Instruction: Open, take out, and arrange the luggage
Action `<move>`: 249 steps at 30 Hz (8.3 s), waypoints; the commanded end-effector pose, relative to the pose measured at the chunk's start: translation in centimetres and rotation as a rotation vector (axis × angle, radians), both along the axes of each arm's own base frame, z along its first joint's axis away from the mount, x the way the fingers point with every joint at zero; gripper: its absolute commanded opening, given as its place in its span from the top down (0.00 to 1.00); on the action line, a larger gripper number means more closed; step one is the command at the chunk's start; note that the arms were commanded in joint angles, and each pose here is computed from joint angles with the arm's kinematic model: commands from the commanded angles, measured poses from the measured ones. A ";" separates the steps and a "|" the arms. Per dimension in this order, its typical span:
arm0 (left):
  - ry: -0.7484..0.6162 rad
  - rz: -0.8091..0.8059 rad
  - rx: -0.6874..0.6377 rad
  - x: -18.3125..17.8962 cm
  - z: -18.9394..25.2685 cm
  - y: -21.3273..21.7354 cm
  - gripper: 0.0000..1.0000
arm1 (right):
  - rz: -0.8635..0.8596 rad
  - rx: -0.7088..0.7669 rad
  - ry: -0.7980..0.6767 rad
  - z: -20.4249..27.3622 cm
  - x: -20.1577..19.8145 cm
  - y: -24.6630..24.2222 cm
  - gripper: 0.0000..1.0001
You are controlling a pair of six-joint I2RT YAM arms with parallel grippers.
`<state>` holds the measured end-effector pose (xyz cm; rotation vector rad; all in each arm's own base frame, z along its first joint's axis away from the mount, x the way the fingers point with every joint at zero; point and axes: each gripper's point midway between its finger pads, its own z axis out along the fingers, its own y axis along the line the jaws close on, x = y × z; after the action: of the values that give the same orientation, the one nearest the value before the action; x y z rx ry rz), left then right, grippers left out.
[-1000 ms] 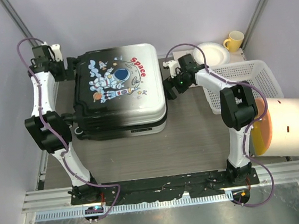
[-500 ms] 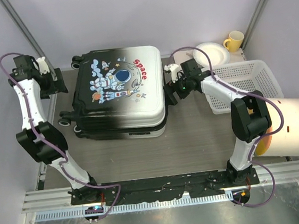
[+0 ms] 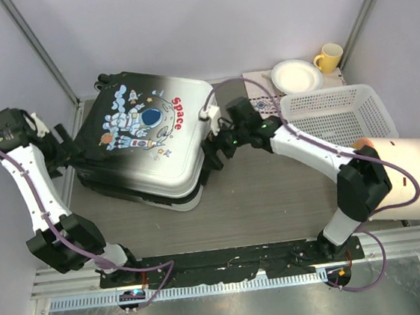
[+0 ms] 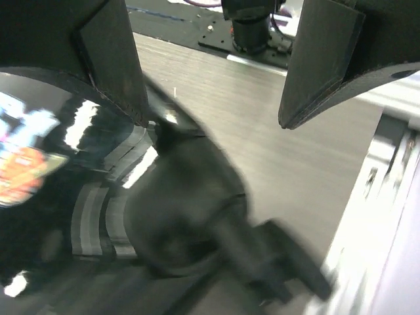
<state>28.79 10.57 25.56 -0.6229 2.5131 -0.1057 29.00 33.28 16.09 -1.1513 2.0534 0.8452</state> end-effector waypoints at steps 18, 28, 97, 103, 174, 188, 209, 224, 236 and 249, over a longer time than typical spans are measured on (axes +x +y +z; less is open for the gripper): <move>0.021 0.276 -0.010 -3.7 -5.9 2.6 0.21 | -0.814 0.292 -0.292 8.5 30.2 -9.6 0.06; 0.005 0.295 -0.184 -1.8 -8.3 0.5 0.20 | -0.530 0.421 -0.092 1.1 29.4 -3.2 0.10; -0.198 -0.119 -0.035 13.2 -1.7 3.0 0.30 | -0.033 0.114 -0.089 -0.7 -4.1 -8.1 0.51; -0.103 -0.402 -0.078 19.5 -5.0 -5.4 0.39 | 0.018 0.100 -0.090 -1.8 -7.0 -7.4 0.56; -0.243 0.279 -0.281 -1.8 -6.4 -2.7 0.16 | -0.315 0.429 -0.173 5.9 26.6 3.0 0.41; -0.191 0.028 -0.332 3.6 -7.9 -7.5 0.23 | -0.218 0.183 0.021 0.5 17.6 -3.9 0.63; -0.565 -0.014 -0.204 5.5 5.3 -3.2 0.21 | -0.522 0.324 -0.200 11.2 8.5 -12.0 0.46; -0.564 -0.244 -0.163 6.8 5.8 -11.0 0.23 | -0.508 0.288 -0.452 1.5 4.1 -5.9 0.58; -0.533 -0.230 -0.151 7.5 4.3 -10.5 0.24 | -0.505 0.307 -0.487 0.3 5.5 -4.2 0.62; -0.525 -0.216 -0.179 7.6 3.6 -10.7 0.23 | -0.480 0.303 -0.475 -0.5 6.5 -2.6 0.63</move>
<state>35.72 -0.06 28.41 -0.3428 2.1014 -0.5059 34.06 29.32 11.90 -0.6113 1.7543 0.5360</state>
